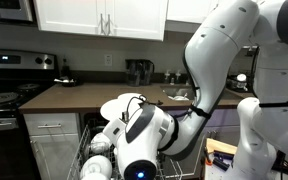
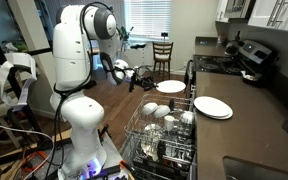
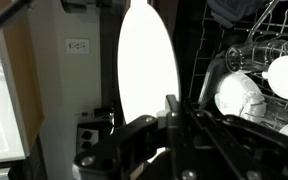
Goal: Remove the white plate from the dishwasher and put it on top of the white plate on the counter
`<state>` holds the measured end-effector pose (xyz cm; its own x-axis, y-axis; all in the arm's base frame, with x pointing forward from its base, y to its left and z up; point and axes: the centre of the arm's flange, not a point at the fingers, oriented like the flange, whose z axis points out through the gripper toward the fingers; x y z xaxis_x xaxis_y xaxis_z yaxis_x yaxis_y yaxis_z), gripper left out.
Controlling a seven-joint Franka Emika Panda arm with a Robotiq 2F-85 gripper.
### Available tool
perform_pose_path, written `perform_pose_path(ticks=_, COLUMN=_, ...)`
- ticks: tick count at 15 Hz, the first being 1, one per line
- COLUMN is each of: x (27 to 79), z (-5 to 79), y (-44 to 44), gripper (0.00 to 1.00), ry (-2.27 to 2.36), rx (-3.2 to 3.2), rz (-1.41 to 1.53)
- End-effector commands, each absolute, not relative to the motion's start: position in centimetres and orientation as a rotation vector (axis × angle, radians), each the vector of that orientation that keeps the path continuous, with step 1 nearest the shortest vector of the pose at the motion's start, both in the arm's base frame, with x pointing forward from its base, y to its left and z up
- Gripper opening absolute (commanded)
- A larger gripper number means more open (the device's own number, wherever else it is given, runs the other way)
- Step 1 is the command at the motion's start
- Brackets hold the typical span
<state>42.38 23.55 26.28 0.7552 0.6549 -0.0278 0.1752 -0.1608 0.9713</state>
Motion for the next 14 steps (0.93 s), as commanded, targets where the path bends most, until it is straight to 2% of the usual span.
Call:
perform_pose_path(ticks=1, x=40.8, z=28.7, y=21.4, gripper=0.02, ry=0.588, rx=1.706, rz=0.494)
perform_pose_path(ticks=10, x=40.4, z=31.2, y=17.5, gripper=0.02, ry=0.587, rx=1.752, rz=0.531)
perform_pose_path(ticks=11, x=41.0, z=29.3, y=19.3, gripper=0.05, ry=0.589, rx=1.752, rz=0.492)
perform_pose_path(ticks=14, x=40.9, z=29.8, y=18.3, gripper=0.05, ry=0.582, rx=1.773, rz=0.500)
